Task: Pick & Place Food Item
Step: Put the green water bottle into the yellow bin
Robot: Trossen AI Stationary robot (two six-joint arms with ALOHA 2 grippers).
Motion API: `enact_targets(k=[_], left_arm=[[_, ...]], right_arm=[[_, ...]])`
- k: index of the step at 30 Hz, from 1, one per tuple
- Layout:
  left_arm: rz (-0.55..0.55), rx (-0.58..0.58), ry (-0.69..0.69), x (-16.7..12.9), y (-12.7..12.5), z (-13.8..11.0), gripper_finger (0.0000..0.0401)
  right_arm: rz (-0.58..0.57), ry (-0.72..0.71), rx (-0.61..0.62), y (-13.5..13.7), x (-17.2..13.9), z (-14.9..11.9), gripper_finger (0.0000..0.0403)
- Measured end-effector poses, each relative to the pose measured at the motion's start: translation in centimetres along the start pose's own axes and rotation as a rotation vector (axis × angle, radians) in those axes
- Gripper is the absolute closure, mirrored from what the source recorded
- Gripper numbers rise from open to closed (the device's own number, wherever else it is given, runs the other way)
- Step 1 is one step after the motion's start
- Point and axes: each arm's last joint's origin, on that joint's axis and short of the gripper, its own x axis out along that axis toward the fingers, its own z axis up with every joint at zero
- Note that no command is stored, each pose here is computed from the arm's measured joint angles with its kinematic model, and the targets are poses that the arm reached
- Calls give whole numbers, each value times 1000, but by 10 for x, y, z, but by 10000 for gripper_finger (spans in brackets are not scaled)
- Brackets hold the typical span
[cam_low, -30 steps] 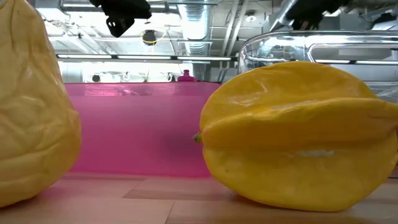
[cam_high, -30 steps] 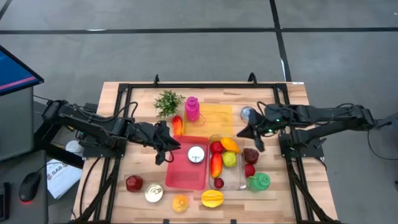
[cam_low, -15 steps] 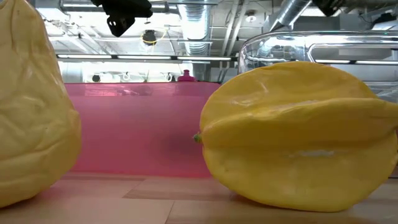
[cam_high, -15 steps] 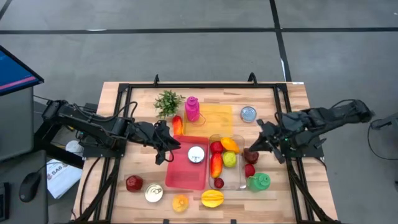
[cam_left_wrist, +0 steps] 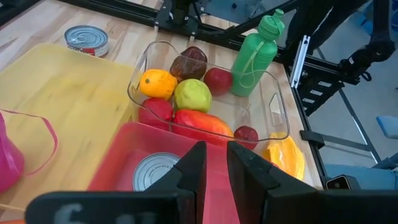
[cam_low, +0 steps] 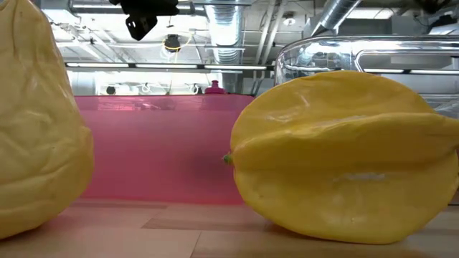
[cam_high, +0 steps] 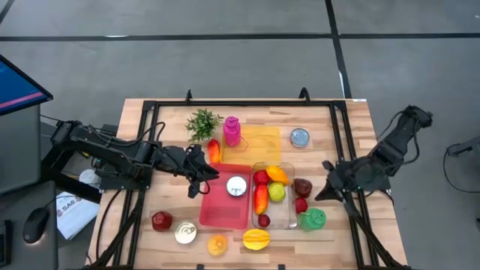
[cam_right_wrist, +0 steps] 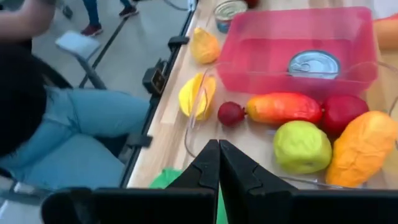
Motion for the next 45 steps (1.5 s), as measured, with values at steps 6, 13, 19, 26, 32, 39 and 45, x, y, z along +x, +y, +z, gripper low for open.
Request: enact_targets(k=[6,13,19,26,32,39,45], left_arm=[[-1,-1,-2,0,0,0,348],[4,-1,-5,0,0,0,348],[22,-1,-12,0,1,1,348],[25,-2,-13,0,1,1,348],[25,-2,-13,0,1,1,348],[27,-2,-13,0,1,1,348],[27,-2,-13,0,1,1,348]], right_arm=[[68,54,-144,18,1,-11,403],[146,61,-245,28,-6,-17,402],[126,65,-241,28,-2,-16,360],[92,98,-255,30,9,-18,241],[84,114,-263,31,13,-19,158],[61,155,-284,36,24,-22,167],[40,193,-299,39,34,-25,183]])
